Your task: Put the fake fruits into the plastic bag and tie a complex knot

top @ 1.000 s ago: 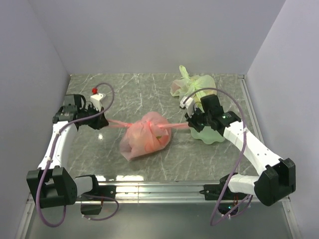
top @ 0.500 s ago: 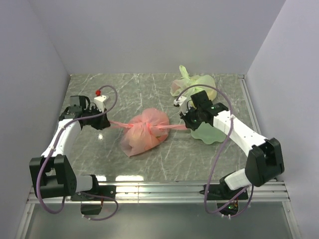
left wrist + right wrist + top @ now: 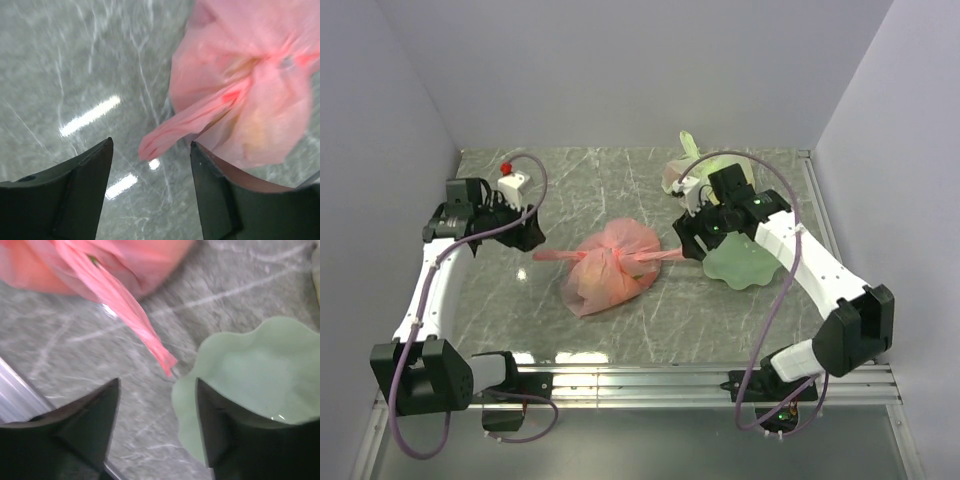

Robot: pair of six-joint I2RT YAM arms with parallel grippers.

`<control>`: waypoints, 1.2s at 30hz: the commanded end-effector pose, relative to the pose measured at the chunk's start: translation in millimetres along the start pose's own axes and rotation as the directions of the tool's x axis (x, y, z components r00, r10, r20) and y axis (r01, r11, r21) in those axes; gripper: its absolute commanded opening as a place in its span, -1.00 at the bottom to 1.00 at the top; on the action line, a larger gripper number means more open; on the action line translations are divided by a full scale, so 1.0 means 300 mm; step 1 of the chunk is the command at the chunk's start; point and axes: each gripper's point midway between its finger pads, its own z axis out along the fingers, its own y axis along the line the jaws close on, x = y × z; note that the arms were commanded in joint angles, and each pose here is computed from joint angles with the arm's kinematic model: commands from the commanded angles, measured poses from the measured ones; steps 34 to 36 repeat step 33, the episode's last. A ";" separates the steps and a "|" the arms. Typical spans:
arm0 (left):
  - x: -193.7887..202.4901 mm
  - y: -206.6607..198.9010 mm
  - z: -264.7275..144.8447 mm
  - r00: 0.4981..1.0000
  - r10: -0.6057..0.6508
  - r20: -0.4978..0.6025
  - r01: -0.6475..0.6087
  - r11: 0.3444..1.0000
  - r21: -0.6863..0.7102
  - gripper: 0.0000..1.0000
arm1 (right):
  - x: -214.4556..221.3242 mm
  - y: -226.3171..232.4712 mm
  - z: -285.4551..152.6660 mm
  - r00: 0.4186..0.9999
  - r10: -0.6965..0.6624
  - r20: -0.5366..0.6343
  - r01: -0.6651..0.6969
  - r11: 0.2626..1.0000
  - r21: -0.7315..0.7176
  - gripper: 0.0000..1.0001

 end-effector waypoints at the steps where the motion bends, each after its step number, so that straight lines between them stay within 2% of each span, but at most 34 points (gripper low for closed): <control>1: -0.146 -0.060 -0.103 0.995 0.001 0.103 -0.005 0.999 0.037 0.41 | -0.103 0.072 -0.131 0.992 -0.001 0.125 0.009 0.998 -0.070 0.54; 3: -0.178 -0.085 -0.130 0.992 -0.008 0.125 0.001 0.999 0.055 0.70 | -0.140 0.102 -0.175 0.985 -0.016 0.173 0.035 0.994 -0.106 0.63; 4: -0.214 -0.094 -0.153 0.989 -0.017 0.149 0.008 0.998 0.059 0.75 | -0.153 0.097 -0.193 0.981 -0.014 0.195 0.036 0.994 -0.107 0.64; 5: -0.230 -0.108 -0.167 0.987 -0.017 0.159 0.006 0.998 0.070 0.98 | -0.173 0.103 -0.223 0.974 -0.001 0.228 0.027 0.993 -0.114 0.65; 9: -0.288 -0.133 -0.218 0.980 -0.055 0.189 0.040 0.996 0.080 0.99 | -0.190 0.037 -0.264 0.956 0.072 0.285 -0.056 0.996 -0.062 0.75; 12: -0.315 -0.117 -0.246 0.978 -0.090 0.190 0.085 0.996 0.034 0.99 | -0.105 -0.054 -0.266 0.947 0.217 0.238 -0.218 0.976 -0.021 0.78; 14: -0.297 -0.102 -0.248 0.978 -0.118 0.174 0.120 0.993 0.000 0.99 | -0.030 -0.108 -0.269 0.913 0.339 0.227 -0.348 0.937 -0.001 0.79; 16: -0.258 -0.095 -0.236 0.977 -0.131 0.170 0.137 0.990 -0.023 0.99 | 0.013 -0.114 -0.263 0.892 0.390 0.229 -0.400 0.917 -0.003 0.81; 17: -0.217 -0.091 -0.227 0.977 -0.145 0.159 0.153 0.987 -0.041 0.99 | 0.049 -0.112 -0.258 0.872 0.427 0.238 -0.442 0.897 0.010 0.93; 25: -0.089 -0.116 -0.181 0.971 -0.190 0.145 0.197 0.980 -0.031 0.99 | 0.151 -0.019 -0.238 0.832 0.440 0.338 -0.463 0.886 -0.013 0.96; 36: -0.085 -0.085 -0.198 0.971 -0.182 0.155 0.198 0.975 -0.098 0.99 | 0.143 -0.016 -0.266 0.836 0.409 0.365 -0.441 0.898 0.005 0.99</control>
